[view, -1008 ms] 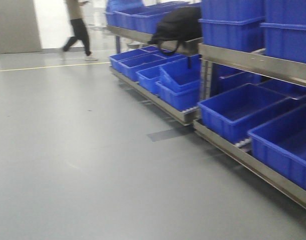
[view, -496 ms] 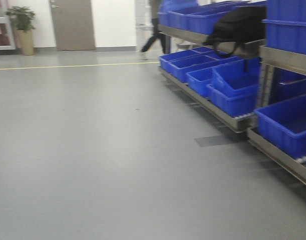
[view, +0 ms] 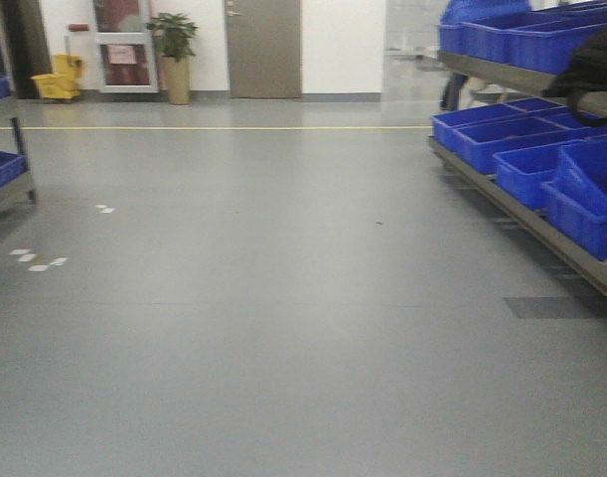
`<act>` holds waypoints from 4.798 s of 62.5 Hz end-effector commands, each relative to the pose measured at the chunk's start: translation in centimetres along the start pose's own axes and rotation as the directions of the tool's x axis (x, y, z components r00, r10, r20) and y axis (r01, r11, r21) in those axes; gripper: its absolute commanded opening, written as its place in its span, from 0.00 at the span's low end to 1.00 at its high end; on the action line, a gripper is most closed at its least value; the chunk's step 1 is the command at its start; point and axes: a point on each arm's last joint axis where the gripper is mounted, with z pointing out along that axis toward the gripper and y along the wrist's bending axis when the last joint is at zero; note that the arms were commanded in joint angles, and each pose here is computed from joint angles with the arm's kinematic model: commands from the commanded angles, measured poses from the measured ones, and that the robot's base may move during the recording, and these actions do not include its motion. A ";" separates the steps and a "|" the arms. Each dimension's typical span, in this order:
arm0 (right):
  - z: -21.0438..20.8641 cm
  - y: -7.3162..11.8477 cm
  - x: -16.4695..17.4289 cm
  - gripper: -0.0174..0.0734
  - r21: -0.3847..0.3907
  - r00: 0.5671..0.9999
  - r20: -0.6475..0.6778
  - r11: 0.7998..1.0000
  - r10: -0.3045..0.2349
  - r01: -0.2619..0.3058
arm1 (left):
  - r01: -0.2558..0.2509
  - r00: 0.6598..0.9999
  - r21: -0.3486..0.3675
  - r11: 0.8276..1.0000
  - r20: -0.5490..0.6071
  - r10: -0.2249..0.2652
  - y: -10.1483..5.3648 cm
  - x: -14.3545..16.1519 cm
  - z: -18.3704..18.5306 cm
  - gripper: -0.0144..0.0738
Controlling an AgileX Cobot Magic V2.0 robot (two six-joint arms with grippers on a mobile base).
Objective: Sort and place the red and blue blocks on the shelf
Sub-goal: 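Drive the base away from the table holding both cubes, then drive the base to the shelf of blue bins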
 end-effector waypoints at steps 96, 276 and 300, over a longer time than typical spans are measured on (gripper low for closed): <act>-0.2 0.3 -1.8 0.25 -0.014 0.993 0.120 1.000 -0.010 0.012 | 0.013 0.995 0.033 0.999 0.095 -0.016 -0.5 -1.4 -0.4 0.30; -0.2 0.3 -1.8 0.25 -0.014 0.993 0.120 1.000 -0.010 0.012 | 0.013 0.995 0.033 0.999 0.095 -0.016 -0.5 -1.4 -0.4 0.30; -0.2 0.3 -1.8 0.25 -0.014 0.993 0.120 1.000 -0.010 0.012 | 0.013 0.995 0.033 0.999 0.095 -0.016 -0.5 -1.4 -0.4 0.30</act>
